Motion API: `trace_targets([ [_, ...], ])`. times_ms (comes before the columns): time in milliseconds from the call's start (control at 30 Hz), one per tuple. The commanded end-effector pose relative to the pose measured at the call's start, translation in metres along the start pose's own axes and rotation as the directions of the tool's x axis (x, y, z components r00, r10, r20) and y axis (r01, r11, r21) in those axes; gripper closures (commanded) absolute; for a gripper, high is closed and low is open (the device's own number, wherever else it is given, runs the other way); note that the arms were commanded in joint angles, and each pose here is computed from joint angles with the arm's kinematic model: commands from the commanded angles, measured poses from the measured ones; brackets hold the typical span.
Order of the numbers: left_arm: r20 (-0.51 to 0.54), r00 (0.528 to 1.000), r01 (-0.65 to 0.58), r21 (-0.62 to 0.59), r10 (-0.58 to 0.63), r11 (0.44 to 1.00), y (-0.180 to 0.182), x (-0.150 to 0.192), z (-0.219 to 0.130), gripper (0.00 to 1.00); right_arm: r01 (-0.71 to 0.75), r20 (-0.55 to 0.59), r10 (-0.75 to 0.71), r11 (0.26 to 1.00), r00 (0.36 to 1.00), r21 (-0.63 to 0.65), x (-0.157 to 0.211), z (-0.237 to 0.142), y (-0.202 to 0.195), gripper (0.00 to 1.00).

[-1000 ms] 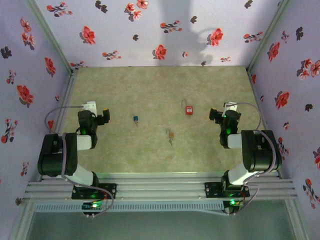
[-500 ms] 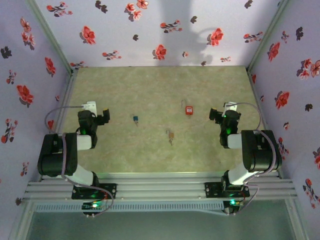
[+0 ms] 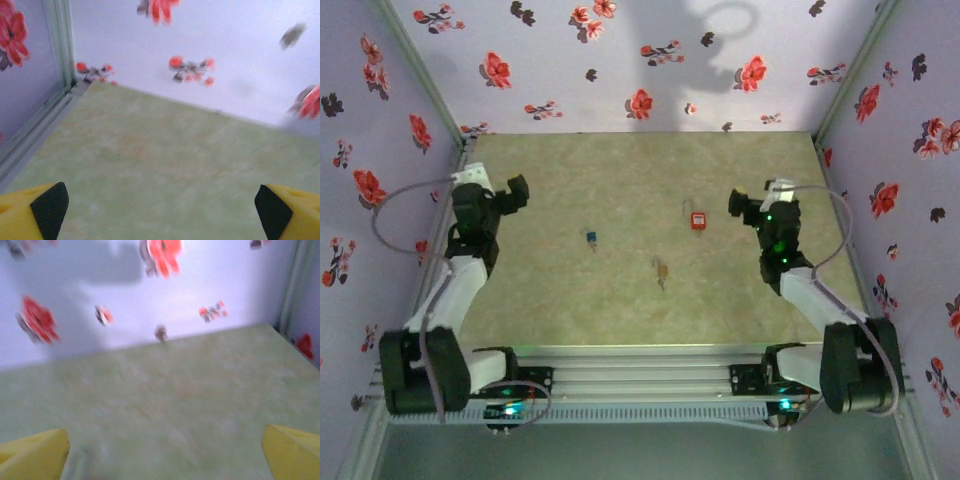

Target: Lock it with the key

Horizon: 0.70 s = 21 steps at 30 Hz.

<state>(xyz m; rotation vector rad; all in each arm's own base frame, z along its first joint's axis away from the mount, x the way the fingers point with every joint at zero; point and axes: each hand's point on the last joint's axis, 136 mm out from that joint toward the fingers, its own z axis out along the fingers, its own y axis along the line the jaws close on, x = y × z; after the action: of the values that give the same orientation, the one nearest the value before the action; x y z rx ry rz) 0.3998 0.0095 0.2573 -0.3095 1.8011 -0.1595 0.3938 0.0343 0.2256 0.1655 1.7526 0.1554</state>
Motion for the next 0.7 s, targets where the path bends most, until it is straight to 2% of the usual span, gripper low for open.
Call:
trace_targets([
  [0, -0.185, 0.944, 0.285, 0.037, -0.274, 0.958, -0.015, 0.013, -0.028, 0.0, -0.286, -0.085, 0.287, 0.958, 0.954, 0.021, -0.017, -0.008, 0.006, 0.01],
  [67, -0.188, 0.927, 0.335, 0.029, -0.324, 0.942, -0.015, 0.008, -0.04, 0.0, -0.448, -0.099, 0.485, 0.856, 0.869, 0.256, -0.009, -0.021, -0.025, 0.01],
  [100, -0.19, 0.92, 0.358, 0.051, -0.343, 0.932, -0.018, 0.006, -0.045, 0.0, -0.481, -0.101, 0.529, 0.823, 0.842, 0.302, -0.004, -0.025, -0.032, 0.01],
  [133, -0.199, 0.926, 0.347, 0.113, -0.321, 0.931, -0.029, 0.004, -0.051, 0.0, -0.521, -0.106, 0.575, 0.794, 0.811, 0.314, 0.003, -0.026, -0.034, 0.01],
  [167, -0.205, 0.928, 0.344, 0.16, -0.31, 0.925, -0.037, 0.004, -0.056, 0.0, -0.555, -0.134, 0.596, 0.793, 0.791, 0.251, 0.006, -0.02, -0.027, 0.01],
  [233, -0.235, 0.914, 0.371, 0.156, -0.33, 0.916, -0.039, 0.011, -0.063, 0.0, -0.572, -0.198, 0.586, 0.81, 0.786, 0.127, 0.011, -0.011, -0.005, 0.01],
  [300, -0.282, 0.894, 0.393, 0.126, -0.347, 0.911, -0.038, 0.024, -0.067, 0.0, -0.515, -0.255, 0.528, 0.848, 0.81, 0.121, 0.019, -0.01, 0.008, 0.01],
  [400, -0.328, 0.891, 0.369, 0.121, -0.313, 0.922, -0.043, 0.048, -0.075, 0.0, -0.315, -0.338, 0.357, 0.933, 0.871, 0.175, 0.029, -0.013, 0.019, 0.01],
  [567, -0.324, 0.907, 0.296, 0.035, -0.269, 0.955, -0.036, 0.081, -0.092, 0.0, -0.094, -0.474, 0.179, 0.976, 0.862, 0.197, 0.056, -0.016, 0.042, 0.01],
  [667, -0.359, 0.901, 0.268, 0.022, -0.242, 0.963, -0.041, 0.101, -0.098, 0.0, 0.027, -0.549, 0.079, 0.983, 0.832, 0.182, 0.07, -0.019, 0.053, 0.01],
])
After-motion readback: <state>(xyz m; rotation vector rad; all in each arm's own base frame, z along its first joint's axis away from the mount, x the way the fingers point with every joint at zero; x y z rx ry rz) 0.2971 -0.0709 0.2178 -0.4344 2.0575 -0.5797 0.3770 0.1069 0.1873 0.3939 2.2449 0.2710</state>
